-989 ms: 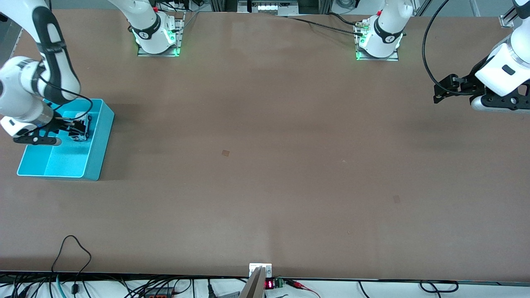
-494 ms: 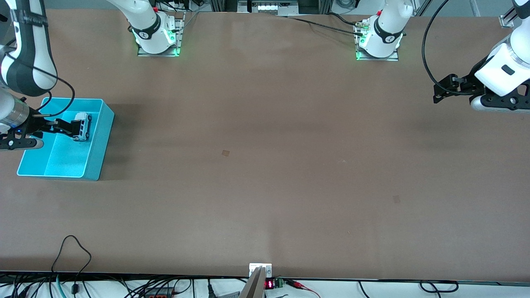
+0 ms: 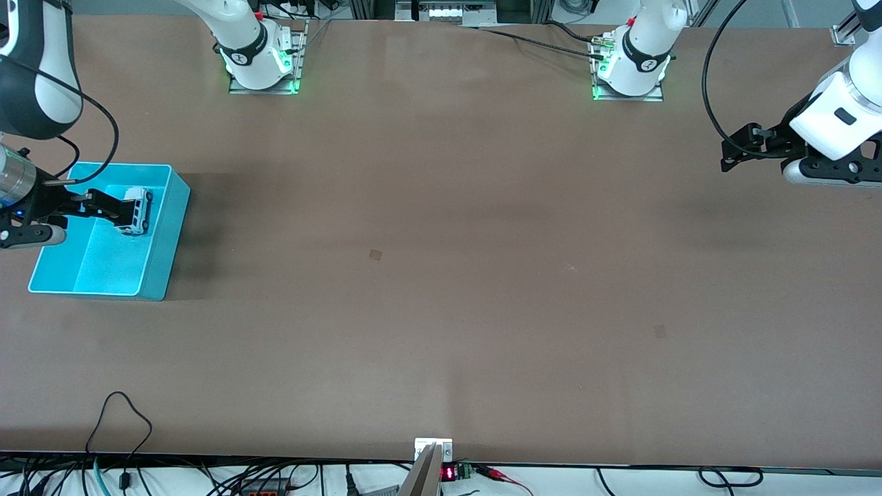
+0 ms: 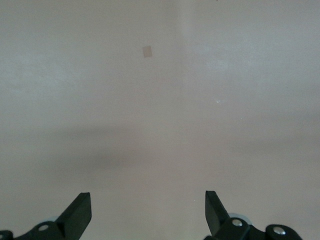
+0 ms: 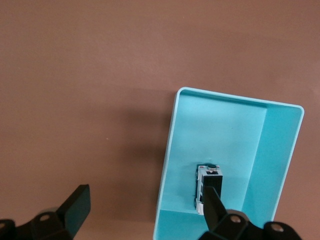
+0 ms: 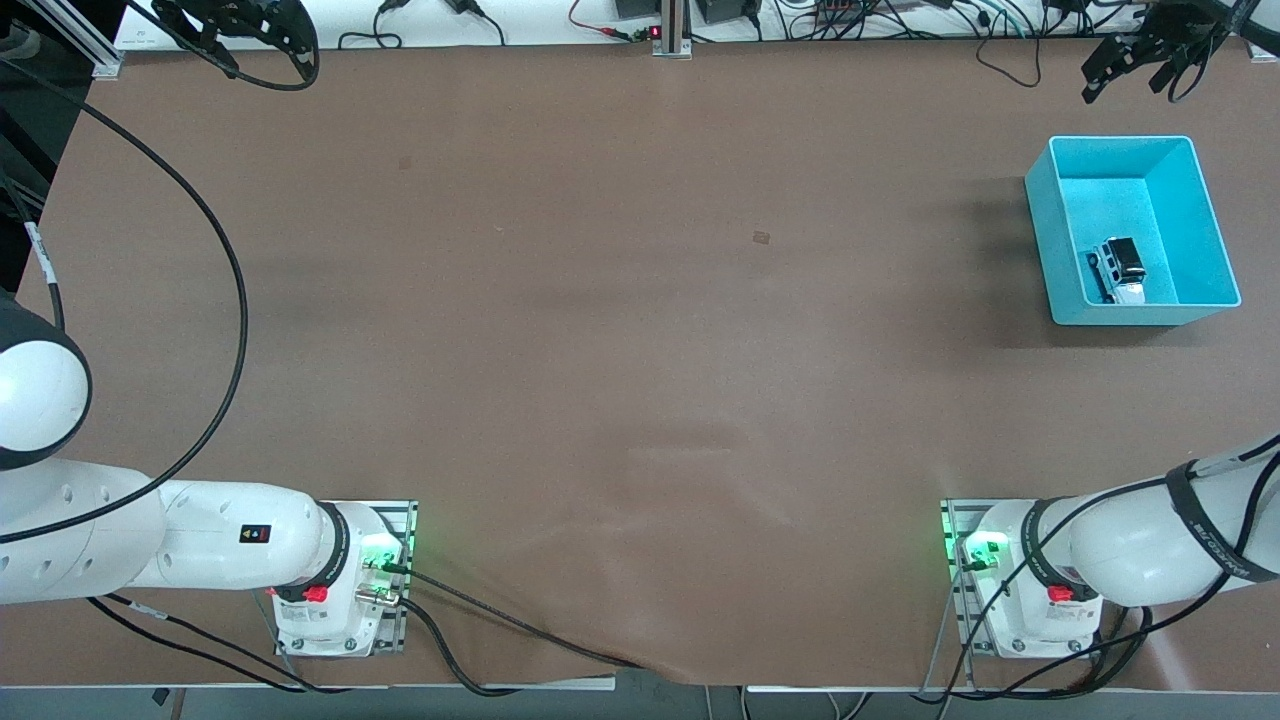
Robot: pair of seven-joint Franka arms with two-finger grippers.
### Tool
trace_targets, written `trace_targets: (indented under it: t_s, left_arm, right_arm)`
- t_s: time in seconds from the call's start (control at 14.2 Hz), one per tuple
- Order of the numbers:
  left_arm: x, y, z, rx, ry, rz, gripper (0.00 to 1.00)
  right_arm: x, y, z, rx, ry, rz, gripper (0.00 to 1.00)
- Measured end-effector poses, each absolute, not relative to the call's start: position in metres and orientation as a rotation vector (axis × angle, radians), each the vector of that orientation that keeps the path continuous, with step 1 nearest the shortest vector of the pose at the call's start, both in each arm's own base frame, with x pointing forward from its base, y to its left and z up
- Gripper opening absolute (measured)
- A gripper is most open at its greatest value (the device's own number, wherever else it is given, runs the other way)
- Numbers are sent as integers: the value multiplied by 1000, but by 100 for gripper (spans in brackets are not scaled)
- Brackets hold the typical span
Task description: Wind and store white jeep toy
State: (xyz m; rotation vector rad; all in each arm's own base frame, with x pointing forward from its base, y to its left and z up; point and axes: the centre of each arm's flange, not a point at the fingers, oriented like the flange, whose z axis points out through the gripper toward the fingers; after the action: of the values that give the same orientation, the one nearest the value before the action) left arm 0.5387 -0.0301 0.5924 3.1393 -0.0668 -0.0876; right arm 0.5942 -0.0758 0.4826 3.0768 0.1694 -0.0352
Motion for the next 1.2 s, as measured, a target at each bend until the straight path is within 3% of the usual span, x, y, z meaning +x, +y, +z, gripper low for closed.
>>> trace_targets:
  t_s: [0.35,1.2]
  left_arm:
    - [539,-30,592,3139,-65,-90,100]
    - [537,-32,591,3139,-71,-111,100]
  right_arm:
    - [593,-44,516,3116,142,-8,100]
    - [547,2,594,3146,-8,47,100]
